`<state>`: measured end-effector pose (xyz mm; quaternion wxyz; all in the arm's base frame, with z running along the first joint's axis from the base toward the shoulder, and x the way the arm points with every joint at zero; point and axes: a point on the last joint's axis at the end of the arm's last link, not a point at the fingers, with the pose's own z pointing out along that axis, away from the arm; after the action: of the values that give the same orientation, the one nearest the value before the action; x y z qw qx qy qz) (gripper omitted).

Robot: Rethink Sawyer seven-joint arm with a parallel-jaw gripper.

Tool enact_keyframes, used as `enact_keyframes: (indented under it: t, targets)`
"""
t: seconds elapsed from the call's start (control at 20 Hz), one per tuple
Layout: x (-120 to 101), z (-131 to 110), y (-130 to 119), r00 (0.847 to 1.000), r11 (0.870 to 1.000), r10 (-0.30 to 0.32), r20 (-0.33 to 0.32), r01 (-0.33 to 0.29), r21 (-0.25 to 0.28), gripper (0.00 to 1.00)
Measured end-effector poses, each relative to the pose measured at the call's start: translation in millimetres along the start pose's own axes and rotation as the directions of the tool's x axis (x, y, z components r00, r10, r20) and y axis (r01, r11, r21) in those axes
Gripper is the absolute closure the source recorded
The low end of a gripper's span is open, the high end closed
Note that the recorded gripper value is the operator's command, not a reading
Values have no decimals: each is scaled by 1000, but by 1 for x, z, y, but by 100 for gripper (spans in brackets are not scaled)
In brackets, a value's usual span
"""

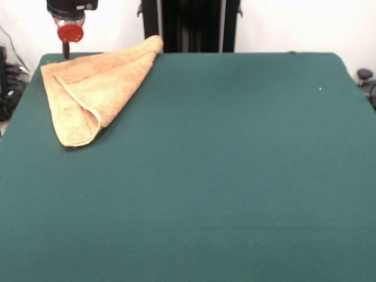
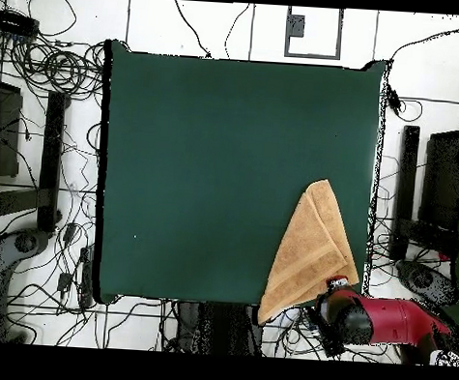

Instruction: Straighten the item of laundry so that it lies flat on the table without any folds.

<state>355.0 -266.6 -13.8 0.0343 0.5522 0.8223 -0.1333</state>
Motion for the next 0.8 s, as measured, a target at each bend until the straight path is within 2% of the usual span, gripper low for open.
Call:
enact_keyframes:
  t: [0.3,0.65,0.8]
  targets:
    - [2,-5,-3,1000,1000,-23,-18,23,-22,100]
    - [1,-11,-3,997,997,-69,-15,69,-42,100]
    - [0,-14,-3,997,997,-70,-12,69,-45,100]
